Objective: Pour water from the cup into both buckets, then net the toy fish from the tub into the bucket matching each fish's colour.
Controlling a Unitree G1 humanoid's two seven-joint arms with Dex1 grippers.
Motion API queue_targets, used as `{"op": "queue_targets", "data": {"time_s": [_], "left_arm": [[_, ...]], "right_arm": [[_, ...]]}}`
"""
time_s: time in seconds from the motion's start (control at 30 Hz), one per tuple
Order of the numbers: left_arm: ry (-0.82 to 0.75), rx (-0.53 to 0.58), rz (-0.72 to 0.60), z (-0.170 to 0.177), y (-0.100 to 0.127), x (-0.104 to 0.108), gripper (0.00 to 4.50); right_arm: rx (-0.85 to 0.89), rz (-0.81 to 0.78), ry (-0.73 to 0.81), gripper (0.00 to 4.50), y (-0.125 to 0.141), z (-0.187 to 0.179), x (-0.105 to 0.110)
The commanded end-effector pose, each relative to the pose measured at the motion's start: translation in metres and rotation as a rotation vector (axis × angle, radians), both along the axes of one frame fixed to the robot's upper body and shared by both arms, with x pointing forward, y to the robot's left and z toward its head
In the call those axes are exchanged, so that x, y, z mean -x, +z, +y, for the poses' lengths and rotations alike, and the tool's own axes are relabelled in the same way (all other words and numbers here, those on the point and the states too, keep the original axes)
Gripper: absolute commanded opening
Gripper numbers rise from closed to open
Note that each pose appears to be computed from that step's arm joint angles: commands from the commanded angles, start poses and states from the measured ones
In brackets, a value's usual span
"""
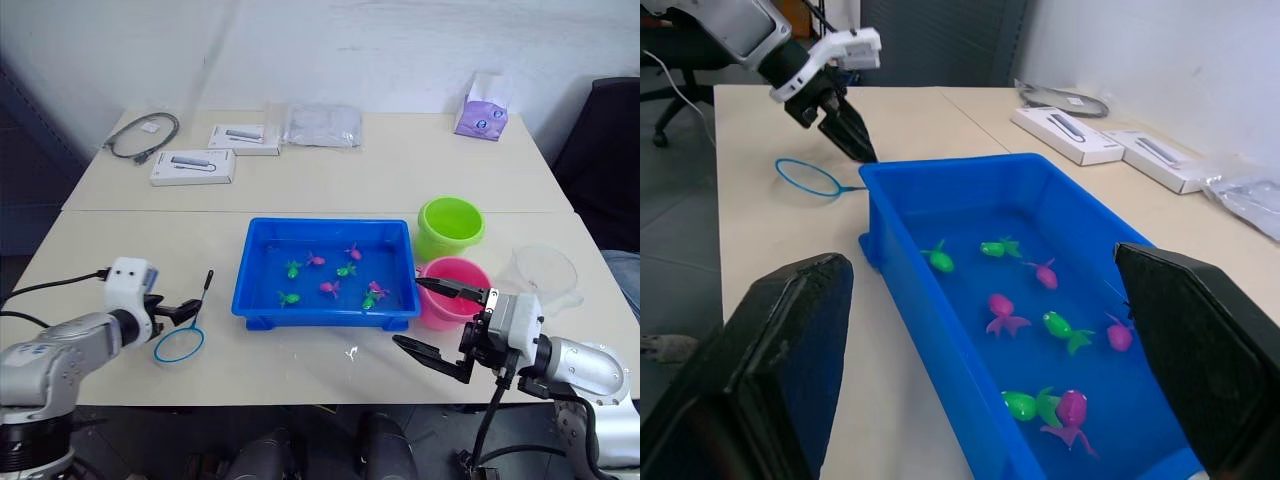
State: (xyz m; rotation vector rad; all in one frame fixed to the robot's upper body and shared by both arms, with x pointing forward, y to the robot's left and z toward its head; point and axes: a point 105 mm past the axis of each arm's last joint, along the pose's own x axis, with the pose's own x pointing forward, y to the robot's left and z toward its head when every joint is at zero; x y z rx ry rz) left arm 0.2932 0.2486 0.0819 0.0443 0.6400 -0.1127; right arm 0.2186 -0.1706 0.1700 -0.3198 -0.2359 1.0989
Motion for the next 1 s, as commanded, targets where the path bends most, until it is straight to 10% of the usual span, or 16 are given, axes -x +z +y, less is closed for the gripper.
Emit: {"op": "queue_targets", "data": {"time_s": [0.03,0.2,0.53,0.8,1.0], "left_arm": [[-0.002,0.001,0.059,-0.007,-0.013,-0.002,4.50],[-0.026,0.022,0.157,-0.016,-0.038,-0.003,4.50],[-0.025,0.091,0.180,-0.007,-0.049,0.004,0.05],[-0.424,-0.015,-0.193,0.005,0.057,-0.008,0.05],[-1.150,-0.127,-0.376,-0.025,0.116,0.019,0.05]], "right_arm": [[-0.004,-0.060,-0.015,4.41,0.011,0.004,0.004],[-0.008,-0.074,-0.043,4.41,0.013,0.006,0.007],[0.006,-0.074,-0.064,4.50,0.011,0.003,0.012],[-0.056,-0.019,0.024,4.50,0.043,0.027,0.005],[0.024,0.278,-0.067,4.50,0.046,0.045,-0.024]]}}
